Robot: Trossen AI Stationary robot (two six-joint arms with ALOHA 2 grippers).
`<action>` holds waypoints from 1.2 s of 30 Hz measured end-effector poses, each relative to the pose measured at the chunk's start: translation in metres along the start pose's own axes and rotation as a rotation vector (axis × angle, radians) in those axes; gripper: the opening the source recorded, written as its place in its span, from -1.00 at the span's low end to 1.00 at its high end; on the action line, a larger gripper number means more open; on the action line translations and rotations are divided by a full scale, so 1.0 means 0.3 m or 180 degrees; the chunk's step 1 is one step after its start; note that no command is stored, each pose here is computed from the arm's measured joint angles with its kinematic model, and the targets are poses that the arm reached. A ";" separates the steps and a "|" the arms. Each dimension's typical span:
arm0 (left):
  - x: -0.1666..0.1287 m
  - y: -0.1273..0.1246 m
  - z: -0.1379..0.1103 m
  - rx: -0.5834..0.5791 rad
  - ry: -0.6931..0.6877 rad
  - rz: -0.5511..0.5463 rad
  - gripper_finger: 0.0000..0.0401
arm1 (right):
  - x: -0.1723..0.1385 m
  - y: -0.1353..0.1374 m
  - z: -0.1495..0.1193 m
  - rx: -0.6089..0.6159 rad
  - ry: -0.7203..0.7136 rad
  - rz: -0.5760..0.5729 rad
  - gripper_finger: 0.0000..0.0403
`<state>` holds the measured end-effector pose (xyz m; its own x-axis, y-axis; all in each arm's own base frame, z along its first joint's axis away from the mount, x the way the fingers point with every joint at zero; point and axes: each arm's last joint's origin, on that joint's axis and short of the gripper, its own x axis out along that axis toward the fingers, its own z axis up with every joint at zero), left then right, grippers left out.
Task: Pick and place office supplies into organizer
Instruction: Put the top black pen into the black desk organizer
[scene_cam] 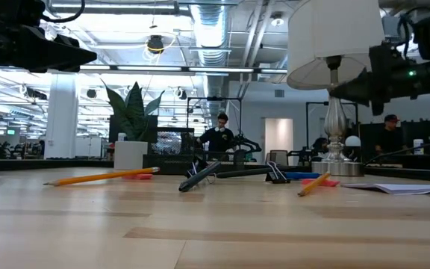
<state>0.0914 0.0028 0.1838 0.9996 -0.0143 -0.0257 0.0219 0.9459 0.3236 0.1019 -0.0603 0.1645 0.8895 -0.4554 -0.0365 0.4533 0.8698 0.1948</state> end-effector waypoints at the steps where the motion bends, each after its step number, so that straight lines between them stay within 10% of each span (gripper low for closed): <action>1: 0.000 0.000 0.000 0.0000 0.0001 0.0000 -0.28 | 0.004 0.007 -0.002 0.0005 0.0015 0.0059 -1.00; 10: 0.000 0.000 0.000 0.0001 0.0005 -0.0001 -0.28 | 0.025 0.125 0.026 -0.0309 -0.0354 0.1259 -1.00; 36: 0.000 0.000 0.001 -0.0042 0.0001 0.0008 -0.28 | 0.122 0.076 -0.106 -0.0610 0.0502 0.0389 -0.82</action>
<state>0.0913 0.0028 0.1840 0.9996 -0.0118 -0.0251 0.0191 0.9502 0.3110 0.1467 -0.0511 0.1363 0.9294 -0.3227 -0.1791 0.3312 0.9434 0.0187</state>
